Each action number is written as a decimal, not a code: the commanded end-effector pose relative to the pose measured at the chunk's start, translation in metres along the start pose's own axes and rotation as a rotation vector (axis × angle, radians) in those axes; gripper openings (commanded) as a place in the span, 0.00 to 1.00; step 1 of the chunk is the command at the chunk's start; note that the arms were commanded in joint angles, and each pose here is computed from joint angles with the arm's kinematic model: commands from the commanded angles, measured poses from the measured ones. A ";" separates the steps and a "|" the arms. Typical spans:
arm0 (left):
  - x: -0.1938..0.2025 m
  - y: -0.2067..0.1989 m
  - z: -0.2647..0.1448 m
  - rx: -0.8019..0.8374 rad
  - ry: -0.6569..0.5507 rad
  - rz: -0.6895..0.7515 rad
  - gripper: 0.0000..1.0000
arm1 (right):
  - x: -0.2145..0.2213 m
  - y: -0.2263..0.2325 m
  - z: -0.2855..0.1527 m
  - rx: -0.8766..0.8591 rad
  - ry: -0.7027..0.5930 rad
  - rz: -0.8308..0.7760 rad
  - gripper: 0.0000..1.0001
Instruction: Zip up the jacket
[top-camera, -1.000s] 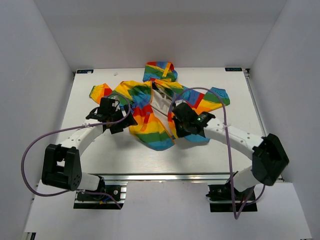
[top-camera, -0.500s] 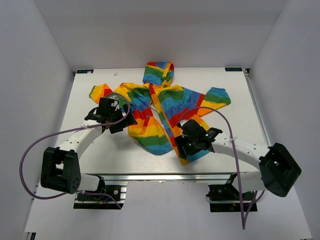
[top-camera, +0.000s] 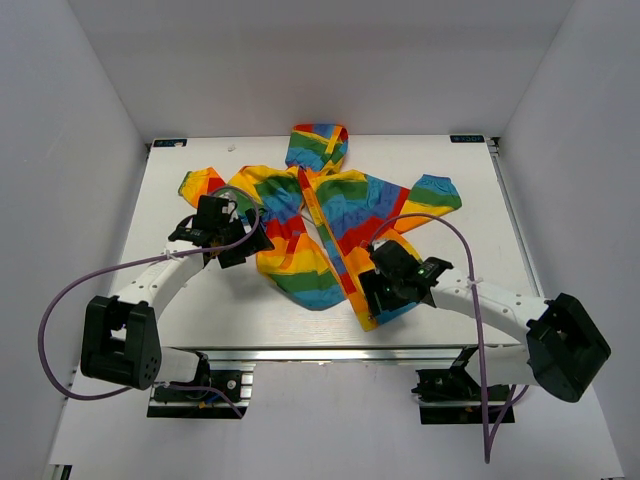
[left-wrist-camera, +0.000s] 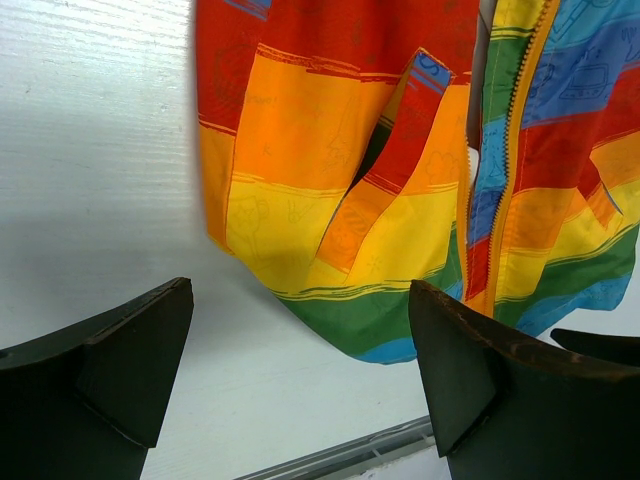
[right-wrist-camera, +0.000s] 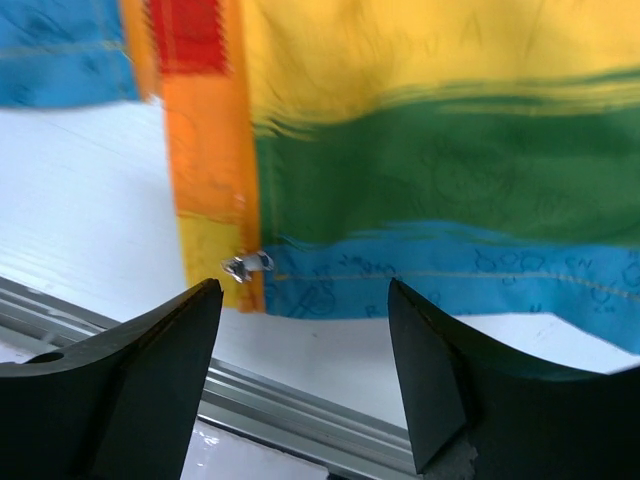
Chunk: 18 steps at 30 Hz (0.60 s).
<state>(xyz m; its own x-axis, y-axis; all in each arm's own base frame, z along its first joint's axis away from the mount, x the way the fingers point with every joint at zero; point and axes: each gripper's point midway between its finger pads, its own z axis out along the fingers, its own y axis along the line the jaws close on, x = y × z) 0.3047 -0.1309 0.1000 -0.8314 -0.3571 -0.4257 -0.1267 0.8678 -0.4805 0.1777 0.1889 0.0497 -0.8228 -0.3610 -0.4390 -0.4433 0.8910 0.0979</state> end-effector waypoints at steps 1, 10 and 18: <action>-0.001 -0.006 -0.007 0.023 -0.015 0.005 0.98 | 0.010 -0.005 0.002 0.013 0.020 0.021 0.72; -0.001 -0.008 -0.007 0.031 -0.010 0.002 0.98 | 0.029 -0.021 0.012 0.075 0.093 0.115 0.66; 0.000 -0.011 -0.003 0.036 0.000 0.007 0.98 | 0.040 -0.020 0.015 0.043 0.132 0.118 0.67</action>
<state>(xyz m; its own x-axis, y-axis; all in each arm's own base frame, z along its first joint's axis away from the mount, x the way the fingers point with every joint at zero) 0.3030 -0.1340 0.1000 -0.8357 -0.3553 -0.4188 -0.1238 0.8649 -0.4865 0.1640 0.1590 0.0186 -0.9032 -0.2827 -0.3229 -0.3224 0.9436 0.0755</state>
